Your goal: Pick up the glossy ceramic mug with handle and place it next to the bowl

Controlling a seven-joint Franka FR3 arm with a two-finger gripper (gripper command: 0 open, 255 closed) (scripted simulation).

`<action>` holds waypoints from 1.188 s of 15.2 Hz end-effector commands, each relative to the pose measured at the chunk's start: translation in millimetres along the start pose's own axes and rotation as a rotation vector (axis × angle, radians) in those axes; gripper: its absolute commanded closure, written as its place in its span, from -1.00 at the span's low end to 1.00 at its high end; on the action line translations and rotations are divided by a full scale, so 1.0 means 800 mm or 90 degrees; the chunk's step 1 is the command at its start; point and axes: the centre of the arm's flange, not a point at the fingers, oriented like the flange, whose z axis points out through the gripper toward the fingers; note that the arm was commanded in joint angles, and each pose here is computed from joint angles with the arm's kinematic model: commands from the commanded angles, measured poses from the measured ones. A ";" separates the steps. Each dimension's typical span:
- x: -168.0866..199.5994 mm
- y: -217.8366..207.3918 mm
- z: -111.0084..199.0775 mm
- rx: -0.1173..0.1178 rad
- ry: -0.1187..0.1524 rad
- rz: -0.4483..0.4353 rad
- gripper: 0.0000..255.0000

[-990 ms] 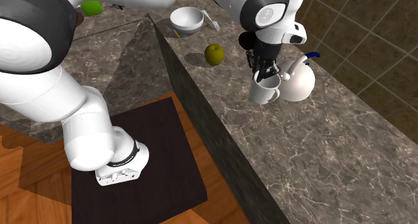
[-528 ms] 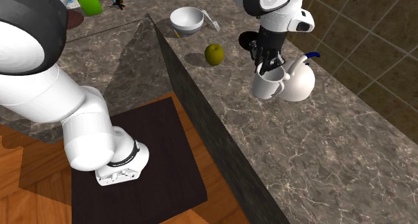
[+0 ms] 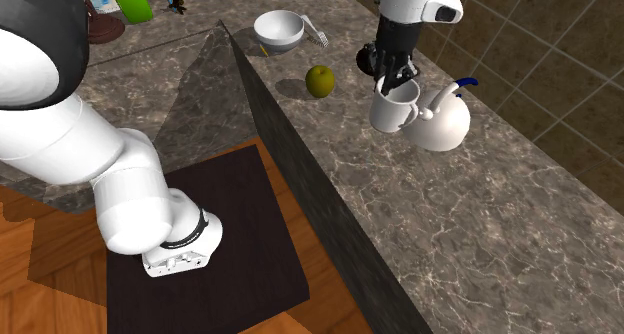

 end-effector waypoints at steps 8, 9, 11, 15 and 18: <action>-0.007 -0.145 -0.009 0.000 0.000 0.000 1.00; -0.008 -0.162 -0.010 0.000 0.000 0.000 1.00; -0.009 -0.195 -0.012 0.000 0.000 0.000 1.00; -0.013 -0.261 -0.015 0.000 0.000 0.000 1.00; -0.015 -0.310 -0.018 0.000 0.000 0.000 1.00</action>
